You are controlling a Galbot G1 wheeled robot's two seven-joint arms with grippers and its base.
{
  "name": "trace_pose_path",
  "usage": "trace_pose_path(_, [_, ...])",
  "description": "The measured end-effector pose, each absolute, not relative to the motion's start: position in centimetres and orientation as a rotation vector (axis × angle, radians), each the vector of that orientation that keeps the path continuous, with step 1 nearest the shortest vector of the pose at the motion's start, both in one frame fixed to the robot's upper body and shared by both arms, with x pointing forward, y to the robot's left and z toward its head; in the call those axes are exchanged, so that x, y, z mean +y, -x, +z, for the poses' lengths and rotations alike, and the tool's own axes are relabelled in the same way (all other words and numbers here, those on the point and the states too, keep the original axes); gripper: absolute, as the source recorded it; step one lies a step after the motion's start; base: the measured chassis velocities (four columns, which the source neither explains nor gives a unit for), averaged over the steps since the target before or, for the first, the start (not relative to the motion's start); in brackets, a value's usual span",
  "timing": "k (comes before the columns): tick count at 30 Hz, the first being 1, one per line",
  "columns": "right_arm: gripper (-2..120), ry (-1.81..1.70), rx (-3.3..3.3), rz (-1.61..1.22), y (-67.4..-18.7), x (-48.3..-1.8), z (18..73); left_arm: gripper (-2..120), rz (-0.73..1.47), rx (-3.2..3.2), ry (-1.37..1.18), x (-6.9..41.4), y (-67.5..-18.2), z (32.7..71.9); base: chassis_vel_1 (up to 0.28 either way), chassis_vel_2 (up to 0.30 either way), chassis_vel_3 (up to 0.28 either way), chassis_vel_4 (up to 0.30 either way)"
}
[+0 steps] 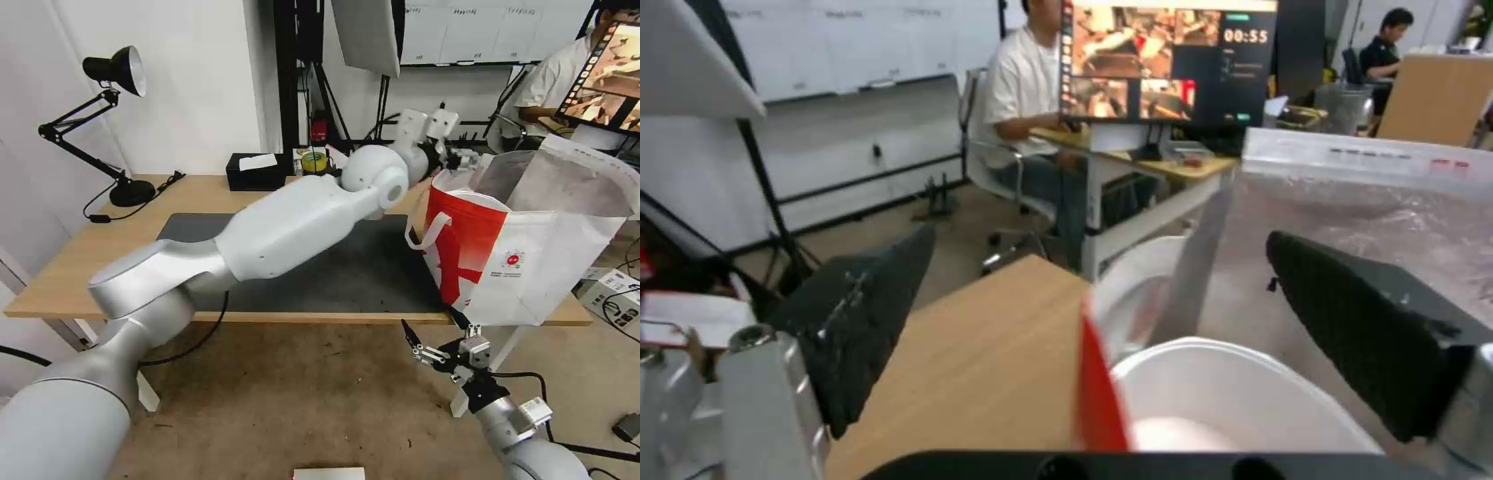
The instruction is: Pick up the trash from the table and place it into the takeout bag.
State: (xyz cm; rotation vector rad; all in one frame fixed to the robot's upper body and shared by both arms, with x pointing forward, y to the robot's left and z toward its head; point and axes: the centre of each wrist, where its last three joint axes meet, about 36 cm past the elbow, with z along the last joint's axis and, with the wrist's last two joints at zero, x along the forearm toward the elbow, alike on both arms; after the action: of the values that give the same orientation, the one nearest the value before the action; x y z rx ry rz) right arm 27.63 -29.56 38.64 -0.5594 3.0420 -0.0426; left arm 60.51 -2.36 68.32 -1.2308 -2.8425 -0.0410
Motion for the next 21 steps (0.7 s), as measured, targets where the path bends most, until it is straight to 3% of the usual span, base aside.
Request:
trace_pose_path(5, [100,0.56,3.042,-0.043,-27.6,-29.6,38.6,100,-0.057,-2.877,1.204,1.9,-59.8,67.6,0.0,0.0,0.0,0.0])
trace_pose_path(12, [100,0.56,3.042,-0.043,-27.6,-29.6,38.6,100,-0.004,-2.91,1.1,9.9,-56.9,62.5,0.0,0.0,0.0,0.0])
trace_pose_path(21, [100,0.559,3.042,-0.043,-27.6,-29.6,38.6,100,0.111,-2.896,1.016,16.4,-53.3,58.4,0.0,0.0,0.0,0.0])
